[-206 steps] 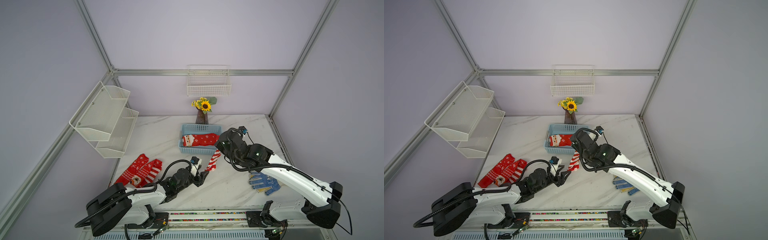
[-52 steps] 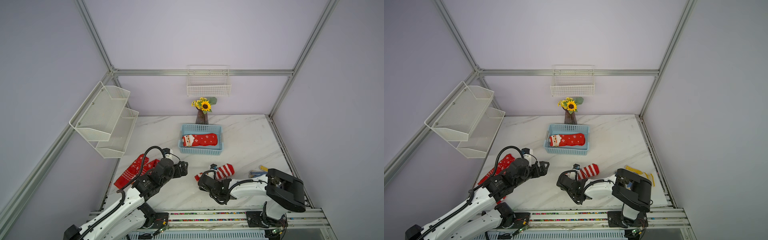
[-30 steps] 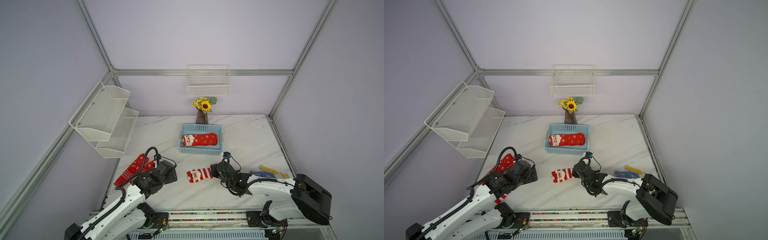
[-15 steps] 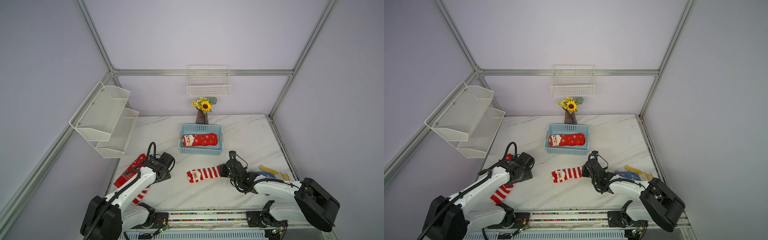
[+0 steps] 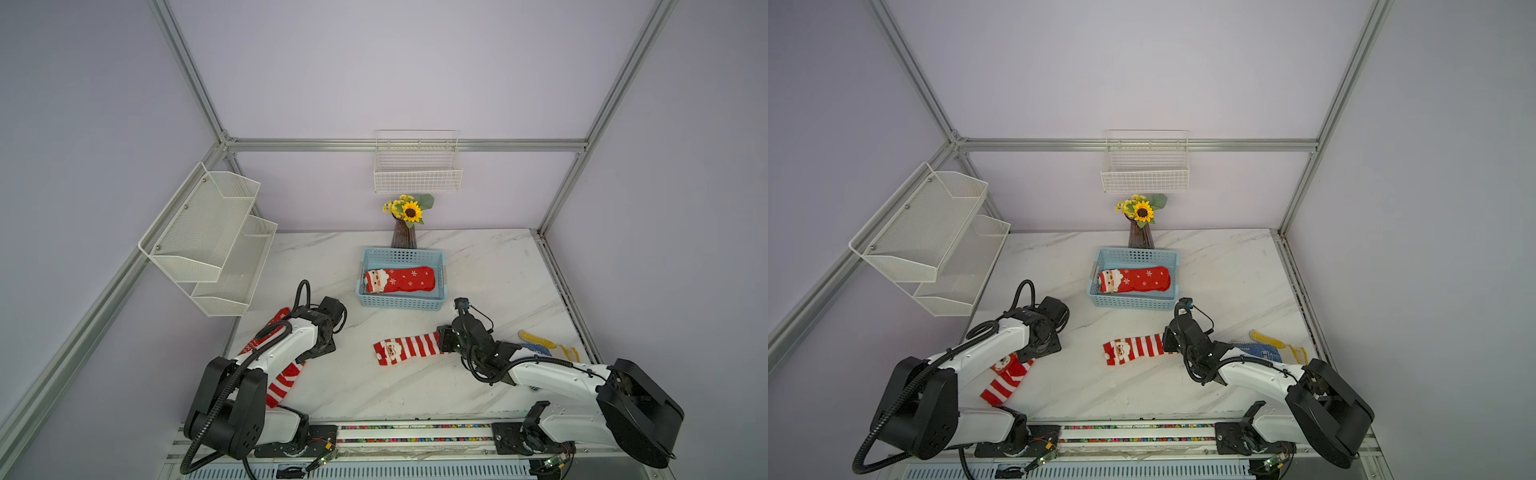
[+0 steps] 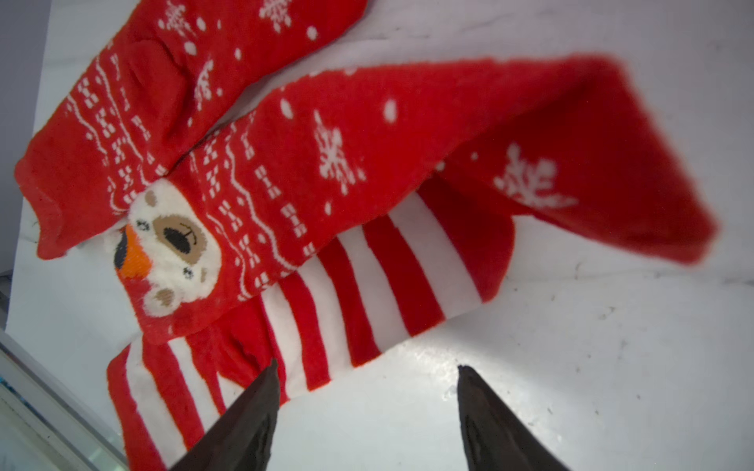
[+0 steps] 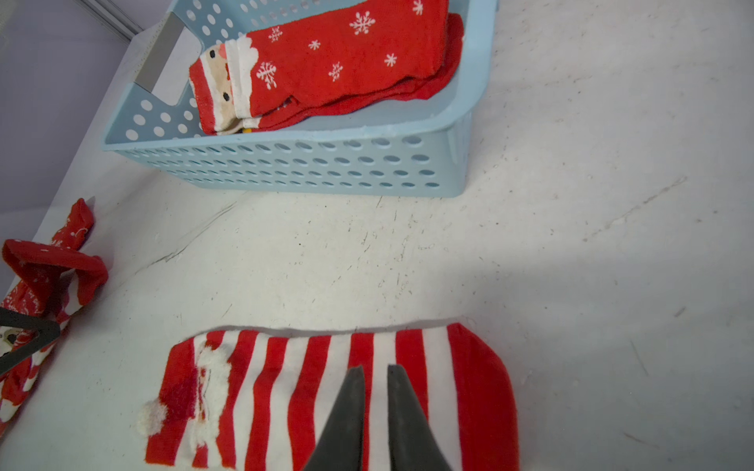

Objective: Place the socks together as a pair
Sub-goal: Pick up the sock at the center of the board.

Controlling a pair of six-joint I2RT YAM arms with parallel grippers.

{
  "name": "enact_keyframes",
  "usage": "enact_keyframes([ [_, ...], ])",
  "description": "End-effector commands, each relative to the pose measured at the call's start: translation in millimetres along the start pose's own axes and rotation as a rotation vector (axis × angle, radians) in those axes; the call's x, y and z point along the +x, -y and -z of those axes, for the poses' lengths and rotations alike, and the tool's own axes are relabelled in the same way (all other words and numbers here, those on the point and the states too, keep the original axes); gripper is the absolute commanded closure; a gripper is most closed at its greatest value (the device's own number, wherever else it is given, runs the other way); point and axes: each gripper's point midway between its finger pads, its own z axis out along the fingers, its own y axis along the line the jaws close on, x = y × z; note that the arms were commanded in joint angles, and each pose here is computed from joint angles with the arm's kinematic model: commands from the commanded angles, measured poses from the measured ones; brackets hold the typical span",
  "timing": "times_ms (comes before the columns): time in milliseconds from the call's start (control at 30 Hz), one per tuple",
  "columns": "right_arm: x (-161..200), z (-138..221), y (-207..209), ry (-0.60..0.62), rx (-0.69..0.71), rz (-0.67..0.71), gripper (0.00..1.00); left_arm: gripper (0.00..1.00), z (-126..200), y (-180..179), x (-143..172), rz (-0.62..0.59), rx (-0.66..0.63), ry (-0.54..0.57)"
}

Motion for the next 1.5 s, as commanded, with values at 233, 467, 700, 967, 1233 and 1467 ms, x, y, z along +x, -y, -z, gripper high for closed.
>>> enact_keyframes([
  [233,-5,5,4,0.028,0.013,0.054,0.84,0.48,-21,14,-15,-0.075,-0.056,-0.030],
  [467,-7,7,4,0.034,0.008,0.073,0.83,0.76,-20,16,-17,-0.109,-0.056,-0.039],
  [700,-8,10,2,0.039,-0.005,0.071,0.83,1.00,-6,22,-22,-0.115,0.002,-0.027],
  [967,-14,19,-2,0.074,-0.035,0.065,0.83,1.00,45,36,-30,-0.151,0.148,0.041],
  [1233,-26,48,-27,0.171,-0.237,0.067,0.80,1.00,110,39,-44,-0.154,0.323,0.144],
  [1467,-28,59,-43,0.194,-0.348,0.060,0.78,1.00,153,41,-54,-0.157,0.465,0.223],
])
